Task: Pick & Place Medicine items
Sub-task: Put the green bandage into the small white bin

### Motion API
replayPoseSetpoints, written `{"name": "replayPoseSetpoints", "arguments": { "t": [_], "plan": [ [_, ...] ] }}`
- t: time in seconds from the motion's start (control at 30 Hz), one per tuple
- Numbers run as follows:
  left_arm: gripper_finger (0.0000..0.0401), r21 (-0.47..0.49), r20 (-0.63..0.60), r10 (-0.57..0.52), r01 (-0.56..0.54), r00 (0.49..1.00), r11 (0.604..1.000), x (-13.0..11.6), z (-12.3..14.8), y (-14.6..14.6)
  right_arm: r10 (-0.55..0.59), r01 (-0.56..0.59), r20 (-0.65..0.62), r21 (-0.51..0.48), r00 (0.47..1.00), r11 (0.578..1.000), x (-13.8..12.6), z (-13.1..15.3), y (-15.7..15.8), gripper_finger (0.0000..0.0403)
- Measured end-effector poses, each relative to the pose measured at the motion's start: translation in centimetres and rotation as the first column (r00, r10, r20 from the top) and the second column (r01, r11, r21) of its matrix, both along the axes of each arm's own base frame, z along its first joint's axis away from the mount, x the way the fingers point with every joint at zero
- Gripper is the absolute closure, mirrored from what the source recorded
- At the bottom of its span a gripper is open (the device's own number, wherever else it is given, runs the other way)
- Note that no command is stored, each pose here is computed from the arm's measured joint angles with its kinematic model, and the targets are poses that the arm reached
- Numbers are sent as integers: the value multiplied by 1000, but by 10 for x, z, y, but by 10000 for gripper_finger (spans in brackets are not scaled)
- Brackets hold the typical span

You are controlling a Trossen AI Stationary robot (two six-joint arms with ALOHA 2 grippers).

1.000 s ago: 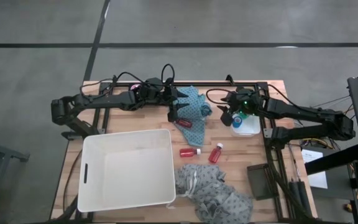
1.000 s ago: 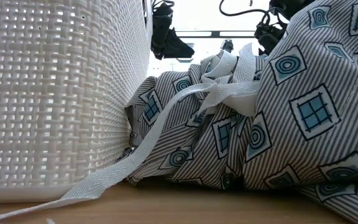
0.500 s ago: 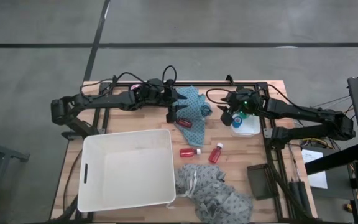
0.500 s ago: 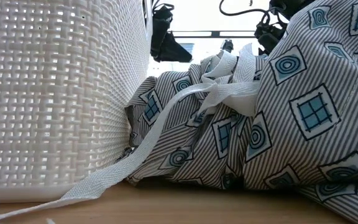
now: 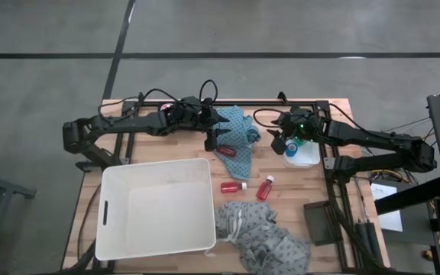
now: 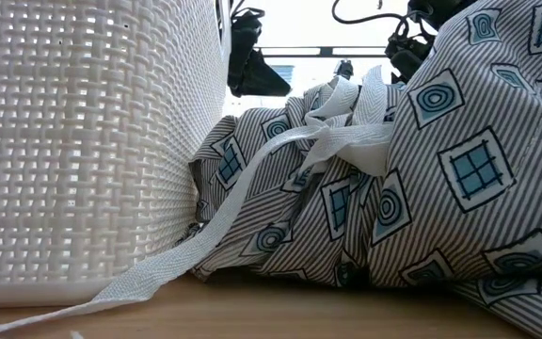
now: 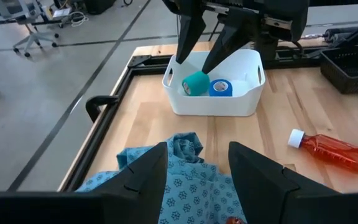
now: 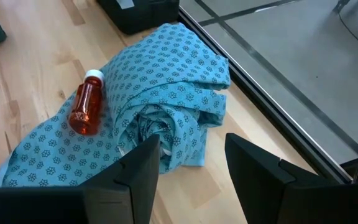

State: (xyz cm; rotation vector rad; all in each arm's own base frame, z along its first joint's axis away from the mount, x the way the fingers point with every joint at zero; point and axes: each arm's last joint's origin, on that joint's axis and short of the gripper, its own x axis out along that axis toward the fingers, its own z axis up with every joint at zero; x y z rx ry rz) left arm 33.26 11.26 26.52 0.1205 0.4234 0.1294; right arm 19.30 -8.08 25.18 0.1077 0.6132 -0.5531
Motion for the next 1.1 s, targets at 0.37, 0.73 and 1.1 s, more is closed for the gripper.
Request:
{"name": "replayPoseSetpoints", "arguments": {
  "t": [0.37, 0.73, 1.1],
  "plan": [
    [226, -134, -33, 57, -61, 998, 989, -7, 1, -2, 0, 0, 0, 0, 1000, 1000, 0, 0, 0, 226],
    [226, -180, -228, 96, -139, 969, 974, -49, 18, -15, 0, 0, -1, 0, 1000, 1000, 0, 0, 0, 227],
    [226, -171, -259, 121, -169, 958, 971, -80, 39, -23, 0, 0, -3, 1, 1000, 1000, 0, 0, 0, 223]
  ]
}}
